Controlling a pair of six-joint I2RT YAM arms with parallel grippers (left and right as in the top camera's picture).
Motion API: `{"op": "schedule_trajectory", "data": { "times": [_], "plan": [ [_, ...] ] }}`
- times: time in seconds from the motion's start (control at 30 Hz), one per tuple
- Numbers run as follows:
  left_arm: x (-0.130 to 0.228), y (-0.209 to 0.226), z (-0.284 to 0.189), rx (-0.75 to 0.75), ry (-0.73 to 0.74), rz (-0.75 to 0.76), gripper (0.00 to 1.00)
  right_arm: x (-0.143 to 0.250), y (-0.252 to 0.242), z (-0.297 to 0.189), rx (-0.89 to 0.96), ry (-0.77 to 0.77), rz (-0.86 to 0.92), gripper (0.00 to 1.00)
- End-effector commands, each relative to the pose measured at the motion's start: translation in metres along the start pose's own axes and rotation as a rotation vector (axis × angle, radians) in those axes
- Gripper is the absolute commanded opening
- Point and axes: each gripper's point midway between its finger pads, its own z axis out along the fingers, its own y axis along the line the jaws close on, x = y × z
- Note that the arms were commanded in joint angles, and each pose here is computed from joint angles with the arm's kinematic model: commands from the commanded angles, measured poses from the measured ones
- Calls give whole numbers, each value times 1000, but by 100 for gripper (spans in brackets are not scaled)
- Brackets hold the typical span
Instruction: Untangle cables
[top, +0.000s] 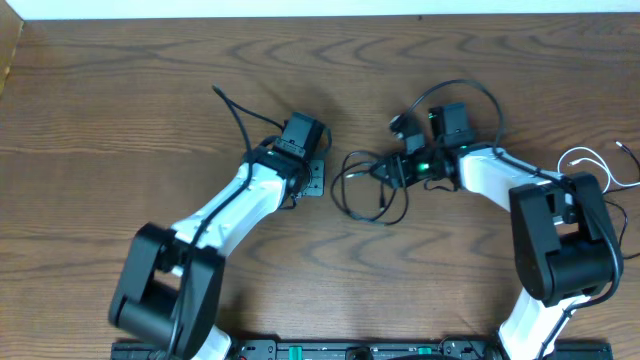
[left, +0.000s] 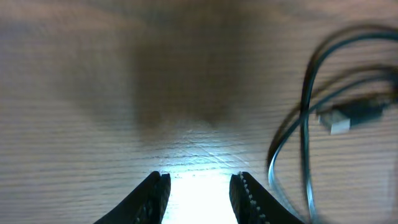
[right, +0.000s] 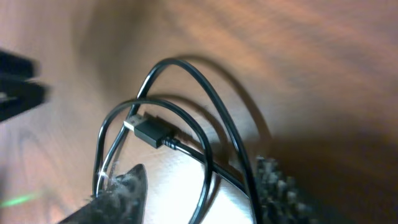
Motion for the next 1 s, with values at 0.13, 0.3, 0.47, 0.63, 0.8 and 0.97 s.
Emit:
{"op": "schedule_trajectory", "data": {
  "times": [0.13, 0.3, 0.47, 0.63, 0.8, 0.97],
  "plan": [
    [15, -26, 26, 138, 103, -37, 37, 30, 10, 22, -19, 102, 10, 30],
    [21, -30, 33, 160, 134, -39, 37, 30, 11, 22, -20, 102, 10, 22],
    [22, -29, 34, 159, 136, -39, 37, 29, 10, 21, -19, 98, 9, 2],
    [22, -29, 34, 159, 136, -38, 37, 3, 13, 9, -14, 12, -38, 1],
    [22, -29, 34, 159, 137, -39, 37, -58, 26, -39, 9, -192, -146, 1],
    [22, -29, 34, 159, 137, -39, 37, -136, 30, -141, 172, -547, -239, 1]
  ]
}}
